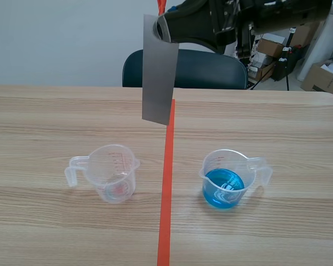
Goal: Do the redox reaction experiment. move the plate over the blue solution
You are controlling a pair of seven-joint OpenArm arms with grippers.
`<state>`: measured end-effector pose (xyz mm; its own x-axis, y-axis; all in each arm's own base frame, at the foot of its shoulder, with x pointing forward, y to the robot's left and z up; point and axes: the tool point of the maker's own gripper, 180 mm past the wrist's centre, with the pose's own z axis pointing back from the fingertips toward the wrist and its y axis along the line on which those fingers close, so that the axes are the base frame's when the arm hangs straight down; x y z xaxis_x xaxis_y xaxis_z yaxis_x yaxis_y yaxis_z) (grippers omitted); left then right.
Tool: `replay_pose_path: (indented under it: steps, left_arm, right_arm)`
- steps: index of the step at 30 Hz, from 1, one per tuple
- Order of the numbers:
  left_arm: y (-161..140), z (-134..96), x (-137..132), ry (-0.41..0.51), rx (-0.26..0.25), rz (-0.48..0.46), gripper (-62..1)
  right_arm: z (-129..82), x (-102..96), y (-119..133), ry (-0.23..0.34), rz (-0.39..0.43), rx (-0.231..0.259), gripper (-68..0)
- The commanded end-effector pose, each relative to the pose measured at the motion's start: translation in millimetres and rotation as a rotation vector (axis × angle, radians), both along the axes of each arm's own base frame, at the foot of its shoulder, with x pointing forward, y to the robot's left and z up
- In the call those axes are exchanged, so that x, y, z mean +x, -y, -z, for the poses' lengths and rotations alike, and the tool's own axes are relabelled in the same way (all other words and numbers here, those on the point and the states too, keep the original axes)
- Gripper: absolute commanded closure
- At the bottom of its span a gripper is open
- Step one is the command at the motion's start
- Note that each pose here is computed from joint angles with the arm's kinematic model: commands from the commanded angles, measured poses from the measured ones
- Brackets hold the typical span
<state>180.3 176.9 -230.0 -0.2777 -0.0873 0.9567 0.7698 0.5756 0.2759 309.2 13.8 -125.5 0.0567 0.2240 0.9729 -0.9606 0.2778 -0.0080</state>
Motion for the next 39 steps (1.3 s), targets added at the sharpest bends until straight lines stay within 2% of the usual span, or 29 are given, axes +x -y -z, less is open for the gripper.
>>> replay_pose_path:
  steps: [1,5,7,9,11,20,23,29,33,39]
  left_arm:
    - [2,-11,2,0.029,-0.009,0.021,-12.3]
    - [10,-25,10,0.048,0.005,0.086,-8.4]
    - [16,-26,17,0.031,0.028,0.106,-7.8]
    - [23,-22,24,0.006,0.069,0.119,-4.3]
    - [32,-18,30,-0.011,0.100,0.138,-4.1]
    - [68,0,46,-0.045,0.186,0.223,-4.0]
    - [77,0,52,-0.034,0.202,0.240,-4.0]
    - [92,-3,67,-0.012,0.196,0.230,-4.0]
    - [101,-2,70,-0.009,0.197,0.241,-4.0]
    - [120,8,72,-0.031,0.243,0.280,-4.0]
  right_arm:
    - [-17,2.2,9,0.038,0.006,0.028,-0.6]
    - [-19,0.1,29,0.031,0.012,0.018,-0.6]
    - [-19,-1.4,39,0.026,0.017,0.015,-0.6]
    - [-20,-2.8,48,0.026,0.021,0.006,-0.6]
    - [-20,-2.5,59,0.019,0.039,-0.002,-0.6]
    - [-15,-9.3,94,-0.011,0.087,-0.025,-0.6]
    - [-12,-10.3,103,-0.017,0.106,-0.036,-0.6]
    - [-2,-13.8,113,0.012,0.122,-0.058,-0.6]
    - [5,-17.7,114,0.022,0.116,-0.055,-0.6]
    - [17,-23.9,114,0.003,0.109,-0.059,-0.6]
